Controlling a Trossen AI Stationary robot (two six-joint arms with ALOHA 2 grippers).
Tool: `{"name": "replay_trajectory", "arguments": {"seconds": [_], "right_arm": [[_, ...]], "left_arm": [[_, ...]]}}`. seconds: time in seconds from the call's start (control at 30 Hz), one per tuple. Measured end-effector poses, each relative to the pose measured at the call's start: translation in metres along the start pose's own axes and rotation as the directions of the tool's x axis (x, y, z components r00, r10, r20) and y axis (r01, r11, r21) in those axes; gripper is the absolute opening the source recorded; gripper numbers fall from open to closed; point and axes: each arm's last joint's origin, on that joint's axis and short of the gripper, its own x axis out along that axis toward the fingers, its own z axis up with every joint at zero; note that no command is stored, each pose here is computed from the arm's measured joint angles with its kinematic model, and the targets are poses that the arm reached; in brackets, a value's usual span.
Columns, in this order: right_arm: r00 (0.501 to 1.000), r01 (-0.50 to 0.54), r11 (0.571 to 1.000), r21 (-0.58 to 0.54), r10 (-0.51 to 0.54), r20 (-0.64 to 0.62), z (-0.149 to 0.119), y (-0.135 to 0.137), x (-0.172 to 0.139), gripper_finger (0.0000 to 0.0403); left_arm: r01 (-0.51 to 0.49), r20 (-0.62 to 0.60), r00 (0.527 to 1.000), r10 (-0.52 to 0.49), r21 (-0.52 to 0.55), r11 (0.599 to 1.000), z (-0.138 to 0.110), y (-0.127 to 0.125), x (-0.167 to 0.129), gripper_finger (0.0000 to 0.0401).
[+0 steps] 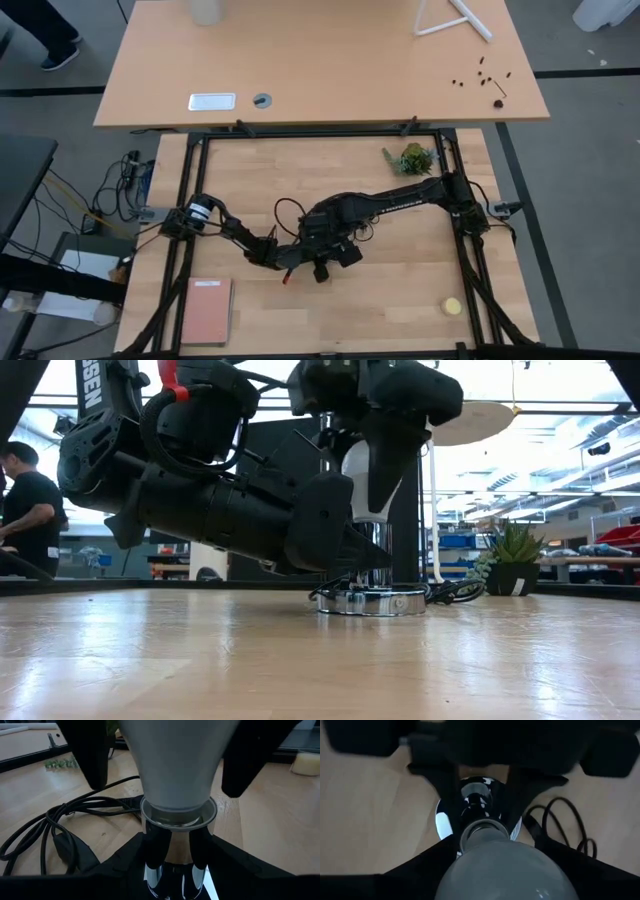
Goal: Screw lightbulb
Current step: Insert the lightbulb into the silver lamp
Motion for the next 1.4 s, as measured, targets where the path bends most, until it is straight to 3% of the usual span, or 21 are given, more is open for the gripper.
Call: {"name": "replay_trajectory", "arguments": {"seconds": [0.33, 0.5, 0.7, 1.07, 1.2, 1.4], "right_arm": [[0.999, 0.003, 0.958, 0.286, -0.012, 0.031, 0.004, 0.005, 0.0, 0.0267], [0.998, -0.01, 0.879, 0.476, -0.017, 0.053, 0.007, 0.007, 0.0, 0.0274], [0.998, 0.014, 0.778, 0.628, -0.053, 0.043, 0.007, 0.008, 0.0, 0.0264], [0.997, 0.039, 0.608, 0.793, -0.071, 0.004, -0.001, 0.007, 0.01, 0.0268], [0.997, 0.035, 0.618, 0.786, -0.072, 0.013, 0.0, 0.007, 0.011, 0.027], [0.997, 0.023, 0.779, 0.627, -0.067, 0.047, 0.005, 0.011, 0.009, 0.0314]], "left_arm": [[0.0, 0.002, 1.0, 0.0, -0.002, 1.0, 0.0, 0.0, 0.0, 0.0184], [-0.002, 0.018, 1.0, 0.003, -0.037, 0.999, 0.002, 0.0, 0.0, 0.0184], [-0.029, 0.026, 0.999, 0.031, -0.058, 0.998, 0.002, 0.001, 0.0, 0.0184], [-0.038, 0.033, 0.999, 0.039, -0.043, 0.998, 0.003, 0.0, 0.0, 0.0184], [-0.042, 0.035, 0.998, 0.043, -0.044, 0.998, 0.003, 0.0, 0.0, 0.0184], [-0.044, 0.032, 0.998, 0.046, -0.043, 0.998, 0.003, 0.0, 0.0, 0.0184]]}}
